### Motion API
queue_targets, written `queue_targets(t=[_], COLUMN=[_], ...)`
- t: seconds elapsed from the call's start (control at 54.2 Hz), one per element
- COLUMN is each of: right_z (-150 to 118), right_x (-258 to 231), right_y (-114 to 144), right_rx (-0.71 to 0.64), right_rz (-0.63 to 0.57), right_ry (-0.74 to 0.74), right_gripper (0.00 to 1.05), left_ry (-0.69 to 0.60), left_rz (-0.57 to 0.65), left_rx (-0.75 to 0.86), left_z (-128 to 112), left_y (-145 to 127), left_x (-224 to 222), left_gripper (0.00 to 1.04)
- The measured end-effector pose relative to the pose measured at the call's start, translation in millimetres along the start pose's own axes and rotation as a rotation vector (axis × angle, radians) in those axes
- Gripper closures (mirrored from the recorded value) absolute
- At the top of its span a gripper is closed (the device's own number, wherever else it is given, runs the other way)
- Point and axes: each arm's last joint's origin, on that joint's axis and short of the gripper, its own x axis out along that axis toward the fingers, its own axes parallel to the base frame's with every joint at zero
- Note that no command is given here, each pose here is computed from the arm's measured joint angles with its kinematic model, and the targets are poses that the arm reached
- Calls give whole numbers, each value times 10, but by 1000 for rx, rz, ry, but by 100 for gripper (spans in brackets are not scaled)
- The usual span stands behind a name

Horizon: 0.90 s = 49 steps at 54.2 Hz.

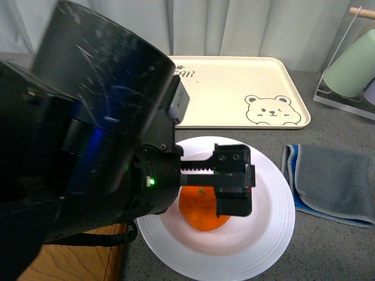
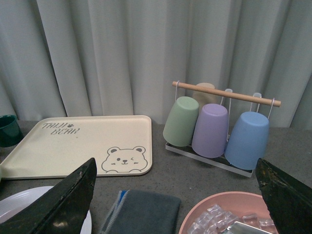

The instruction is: Place orange and plate with both arms

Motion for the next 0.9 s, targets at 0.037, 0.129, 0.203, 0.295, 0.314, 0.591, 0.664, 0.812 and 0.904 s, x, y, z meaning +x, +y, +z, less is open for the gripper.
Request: queue_targets(t=[0.037,0.129,0.203,0.295,0.314,0.591,0.664,0.812,0.904], right_z=[0,0,-1,-2,-2,0,0,-2,0], right_x=[0,0,0,0,0,0,0,0,0], right_y=[0,0,0,0,0,0,0,0,0], right_rx=[0,0,0,0,0,0,0,0,0], right_rz=[0,0,0,0,0,0,0,0,0], right_ry=[0,0,0,1,1,0,0,1,0], right_gripper=[9,9,9,9,9,9,9,9,9], left_ry=[-65,-321,-416,-577,-608,-799,-797,-813,-824], left_rz=[48,193,294,401,404,416,415,416,415], left_rx=[18,82,146,187,184,234,240,242,245], left_z=[12,-18,-97,-95,-84,-184,-219,-230,-226], left_y=[37,177,329,511,533,835,873,905,912], left_x=[-48,-114,-224,-497,-557,-1407,-1512,-1664,-1763], left_gripper=[8,21,32,51,54,101,101,101,101])
